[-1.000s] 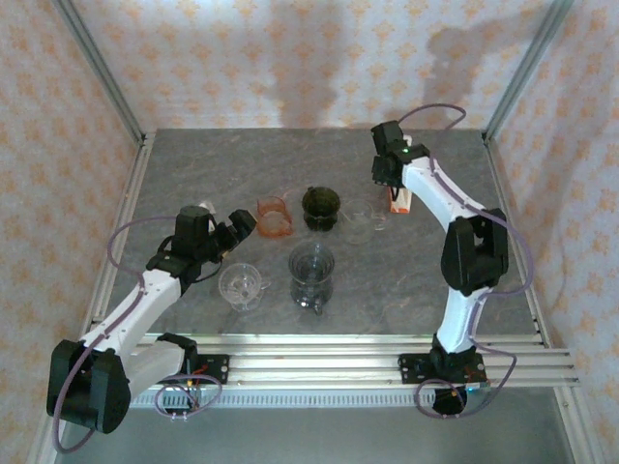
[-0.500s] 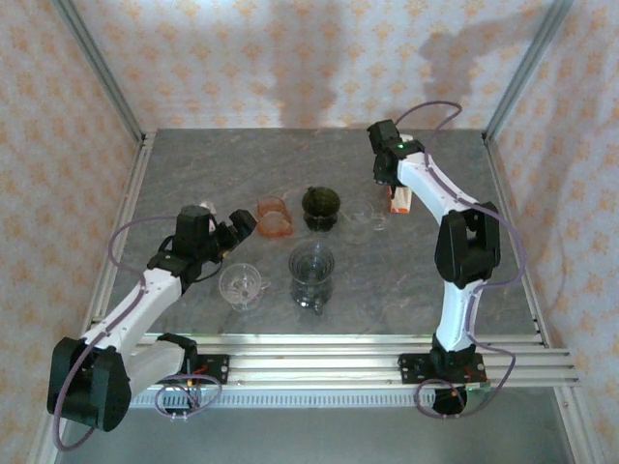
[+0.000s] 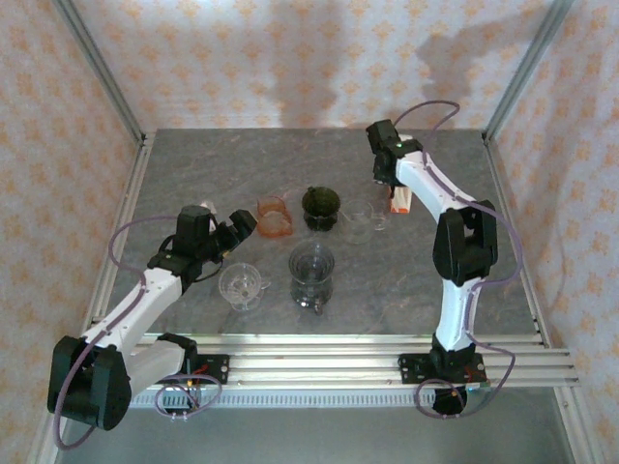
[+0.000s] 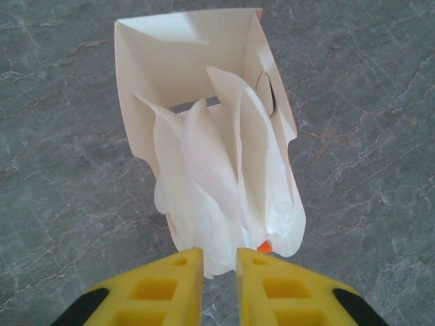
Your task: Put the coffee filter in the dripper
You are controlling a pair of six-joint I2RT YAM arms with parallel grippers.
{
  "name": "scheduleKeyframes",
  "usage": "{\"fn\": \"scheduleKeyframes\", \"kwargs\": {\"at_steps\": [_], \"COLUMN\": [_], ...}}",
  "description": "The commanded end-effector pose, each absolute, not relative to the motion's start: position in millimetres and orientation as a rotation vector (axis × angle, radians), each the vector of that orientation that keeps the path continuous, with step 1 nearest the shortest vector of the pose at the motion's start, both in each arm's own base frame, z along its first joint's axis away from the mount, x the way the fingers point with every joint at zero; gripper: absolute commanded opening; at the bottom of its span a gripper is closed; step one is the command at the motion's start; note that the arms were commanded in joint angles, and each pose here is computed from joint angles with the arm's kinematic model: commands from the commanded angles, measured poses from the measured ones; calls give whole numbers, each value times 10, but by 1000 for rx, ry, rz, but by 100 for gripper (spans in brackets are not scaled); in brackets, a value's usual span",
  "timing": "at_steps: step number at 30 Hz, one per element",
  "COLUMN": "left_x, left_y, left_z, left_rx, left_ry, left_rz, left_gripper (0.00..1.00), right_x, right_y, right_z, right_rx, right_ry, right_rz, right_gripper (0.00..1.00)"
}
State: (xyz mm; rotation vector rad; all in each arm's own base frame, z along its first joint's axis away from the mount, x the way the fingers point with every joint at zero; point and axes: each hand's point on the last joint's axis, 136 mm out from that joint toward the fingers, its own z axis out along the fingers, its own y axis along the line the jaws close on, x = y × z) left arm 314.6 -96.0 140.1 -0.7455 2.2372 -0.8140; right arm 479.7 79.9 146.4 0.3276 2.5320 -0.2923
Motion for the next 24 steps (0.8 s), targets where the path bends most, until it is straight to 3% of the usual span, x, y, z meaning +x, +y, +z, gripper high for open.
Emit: {"fn": "scheduleKeyframes", "kwargs": {"at_steps": [1, 9, 24], "left_x": [3163, 3168, 3159], "left_y": [-973, -979, -976], "left_z": [1403, 1392, 1378], "left_rx": [-715, -715, -715], "left_ry": [2232, 2233, 2239], "left_rz": [-813, -815, -810], "left_gripper": [100, 100, 100], "right_x": [4825, 4819, 4857], "right_y": [744, 800, 779], "right_z": [1464, 1503, 1386], "right_rx": [327, 313, 304], "right_ry": [2526, 2521, 2550], "right_rz": [-355, -296, -351], "right_gripper": [20, 23, 21]}}
